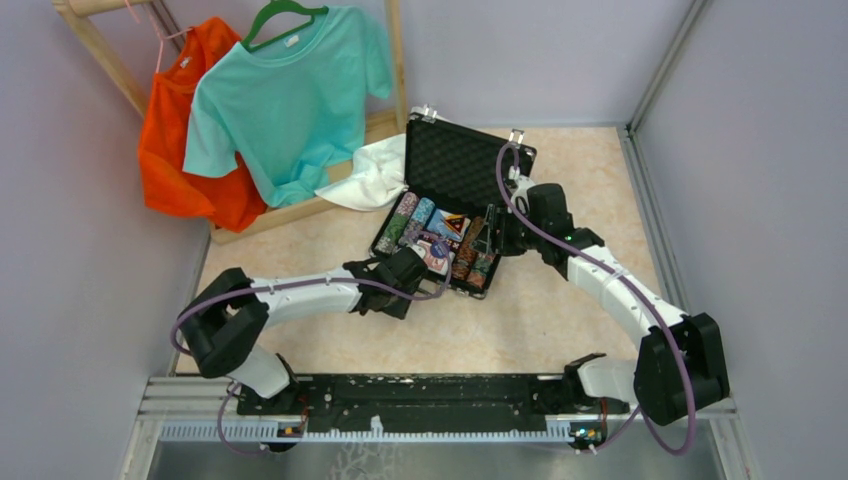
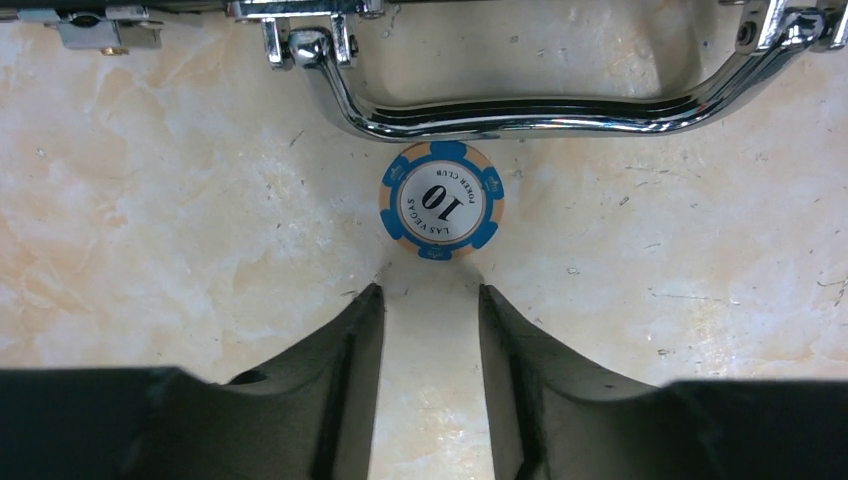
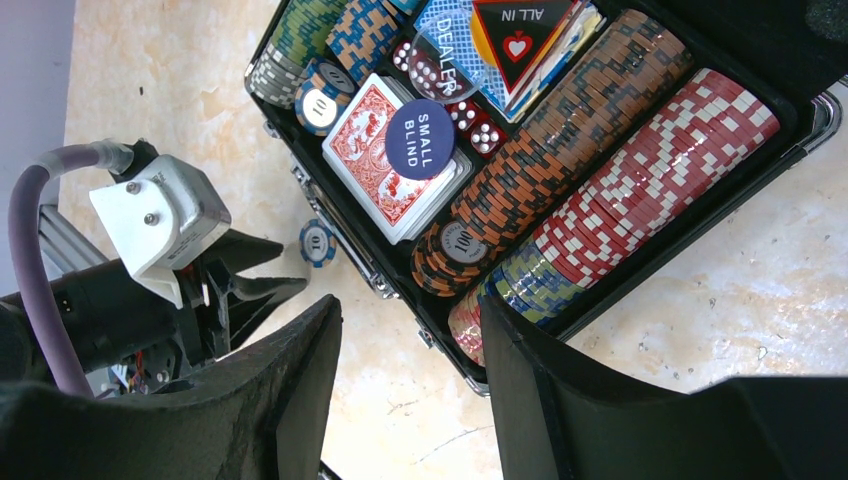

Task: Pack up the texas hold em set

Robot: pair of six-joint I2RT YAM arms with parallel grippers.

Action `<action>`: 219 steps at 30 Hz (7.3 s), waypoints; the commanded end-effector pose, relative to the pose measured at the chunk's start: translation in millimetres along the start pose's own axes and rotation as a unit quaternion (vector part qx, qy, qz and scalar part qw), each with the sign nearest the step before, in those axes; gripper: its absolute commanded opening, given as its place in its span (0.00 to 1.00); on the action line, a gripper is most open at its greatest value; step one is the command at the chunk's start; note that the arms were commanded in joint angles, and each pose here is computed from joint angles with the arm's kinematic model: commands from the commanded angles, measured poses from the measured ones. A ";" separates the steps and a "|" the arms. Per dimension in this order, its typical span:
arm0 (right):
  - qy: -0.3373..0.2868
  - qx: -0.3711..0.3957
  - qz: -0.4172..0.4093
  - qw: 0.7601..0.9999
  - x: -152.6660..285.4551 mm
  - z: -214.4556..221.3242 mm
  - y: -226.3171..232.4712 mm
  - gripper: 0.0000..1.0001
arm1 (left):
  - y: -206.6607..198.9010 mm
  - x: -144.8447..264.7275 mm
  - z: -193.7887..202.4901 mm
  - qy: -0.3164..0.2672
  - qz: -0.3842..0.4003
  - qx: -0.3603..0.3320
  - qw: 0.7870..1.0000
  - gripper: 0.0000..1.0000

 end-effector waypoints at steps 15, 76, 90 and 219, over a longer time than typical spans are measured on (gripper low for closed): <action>-0.023 0.014 -0.004 1.000 0.7 -13.8 0.3 0.54 | -19.8 -12.3 -19.6 -0.016 0.007 -0.008 1.000 0.69; -0.015 0.010 0.006 1.000 -2.9 -6.2 -5.3 0.53 | 0.3 -26.9 17.5 0.053 0.003 -0.014 0.998 0.53; -0.013 0.010 0.007 1.000 -4.5 -5.8 -6.1 0.53 | 1.5 -19.5 13.9 0.045 0.002 -0.008 0.999 0.46; -0.003 0.035 -0.069 0.997 -60.8 -32.3 43.7 0.46 | -34.9 44.6 -83.1 -0.107 0.093 0.006 0.990 0.65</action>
Point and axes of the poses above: each gripper's point midway between its finger pads, its own x axis back along the fingers, its own y axis along the line the jaws close on, z = x × y, the point moved 2 cm from there along x, back along the fingers, and after that the axes turned 14 degrees about x, right-handed, at the moved point
